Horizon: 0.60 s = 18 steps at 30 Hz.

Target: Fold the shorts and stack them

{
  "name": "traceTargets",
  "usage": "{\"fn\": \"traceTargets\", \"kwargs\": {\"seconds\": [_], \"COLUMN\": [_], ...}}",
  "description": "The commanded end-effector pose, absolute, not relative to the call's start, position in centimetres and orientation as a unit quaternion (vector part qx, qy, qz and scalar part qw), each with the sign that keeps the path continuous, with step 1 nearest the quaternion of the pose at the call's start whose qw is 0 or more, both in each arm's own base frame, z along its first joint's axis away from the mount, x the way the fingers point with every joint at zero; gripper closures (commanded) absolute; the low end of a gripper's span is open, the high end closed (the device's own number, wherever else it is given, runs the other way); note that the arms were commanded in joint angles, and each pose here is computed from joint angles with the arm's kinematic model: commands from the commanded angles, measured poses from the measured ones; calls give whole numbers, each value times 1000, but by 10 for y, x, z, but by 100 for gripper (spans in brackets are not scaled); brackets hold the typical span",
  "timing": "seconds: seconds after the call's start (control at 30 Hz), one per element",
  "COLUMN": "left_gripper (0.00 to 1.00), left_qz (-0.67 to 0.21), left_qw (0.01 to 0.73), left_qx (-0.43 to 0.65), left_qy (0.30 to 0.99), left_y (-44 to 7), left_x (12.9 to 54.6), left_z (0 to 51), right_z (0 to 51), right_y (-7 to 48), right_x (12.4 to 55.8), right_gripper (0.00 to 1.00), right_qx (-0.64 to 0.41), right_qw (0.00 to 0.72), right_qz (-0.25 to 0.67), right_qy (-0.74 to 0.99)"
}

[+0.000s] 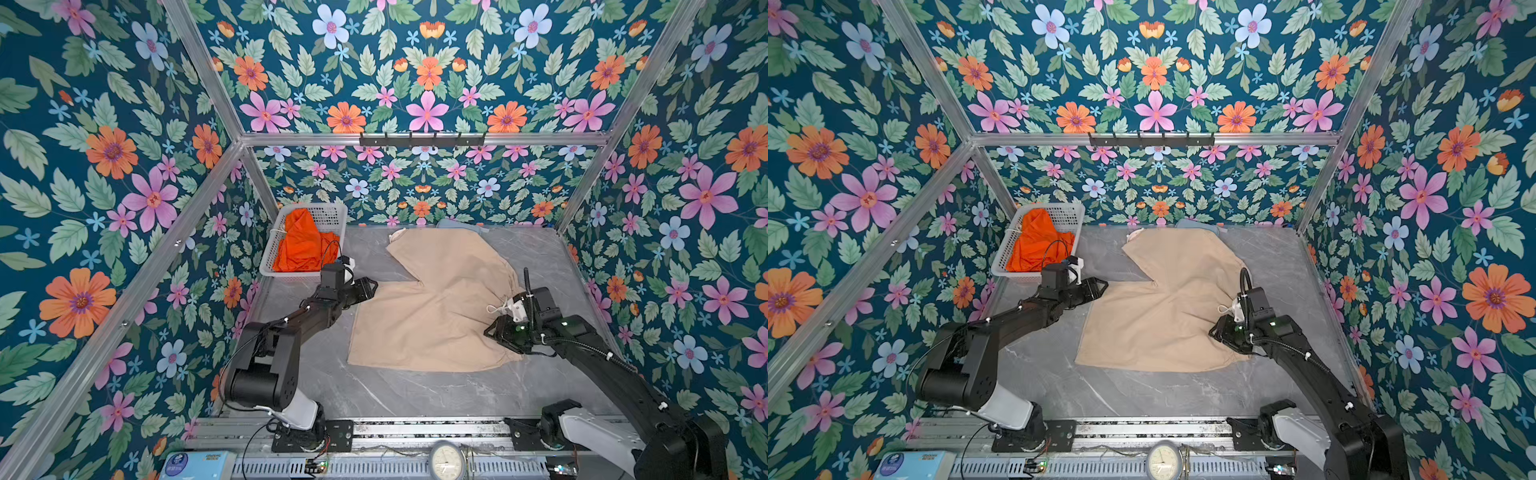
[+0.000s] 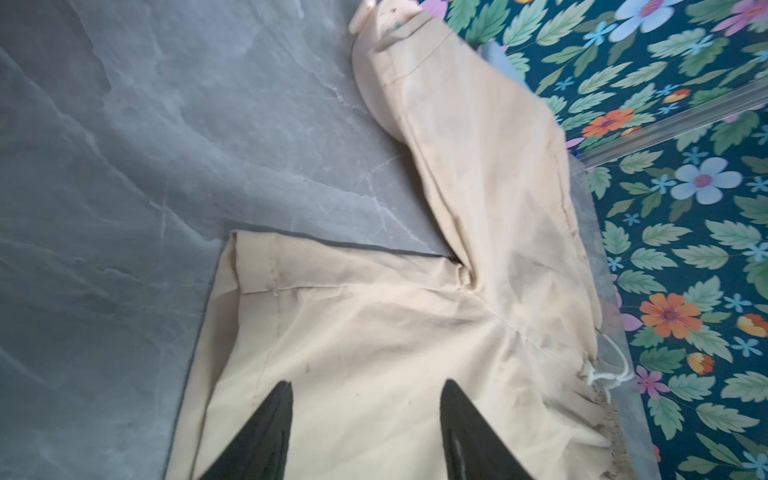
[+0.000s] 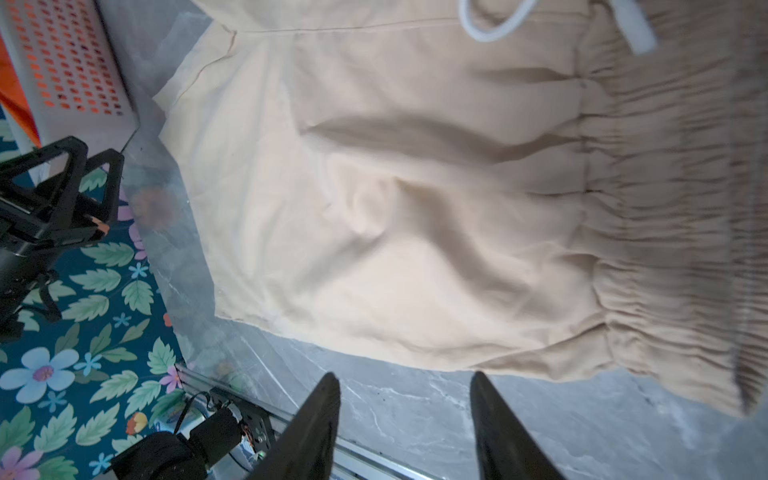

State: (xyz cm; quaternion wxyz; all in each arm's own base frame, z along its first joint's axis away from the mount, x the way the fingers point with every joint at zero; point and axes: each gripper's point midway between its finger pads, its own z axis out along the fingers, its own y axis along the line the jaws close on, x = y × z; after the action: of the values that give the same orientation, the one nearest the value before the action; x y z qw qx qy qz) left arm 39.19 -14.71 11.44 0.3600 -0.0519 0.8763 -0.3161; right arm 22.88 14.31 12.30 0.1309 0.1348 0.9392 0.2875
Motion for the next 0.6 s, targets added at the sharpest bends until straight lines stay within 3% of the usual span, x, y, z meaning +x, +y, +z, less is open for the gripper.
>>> {"fn": "traceTargets", "kwargs": {"seconds": [0.0,0.23,0.57], "left_gripper": [41,41,42], "left_qz": [-335,-349,-323], "left_qw": [369,344,315], "left_qx": [-41,-28,-43], "left_qy": [866,871,892], "left_y": [-153,-171,-170], "left_x": [387,384,391], "left_z": [126,106,59], "right_z": [132,110,46], "right_y": [164,199,189], "right_x": [240,260,250], "right_gripper": [49,50,50], "right_qx": [109,95,125], "right_qw": [141,128,75], "right_qz": [301,336,304], "right_qy": [937,928,941]}}
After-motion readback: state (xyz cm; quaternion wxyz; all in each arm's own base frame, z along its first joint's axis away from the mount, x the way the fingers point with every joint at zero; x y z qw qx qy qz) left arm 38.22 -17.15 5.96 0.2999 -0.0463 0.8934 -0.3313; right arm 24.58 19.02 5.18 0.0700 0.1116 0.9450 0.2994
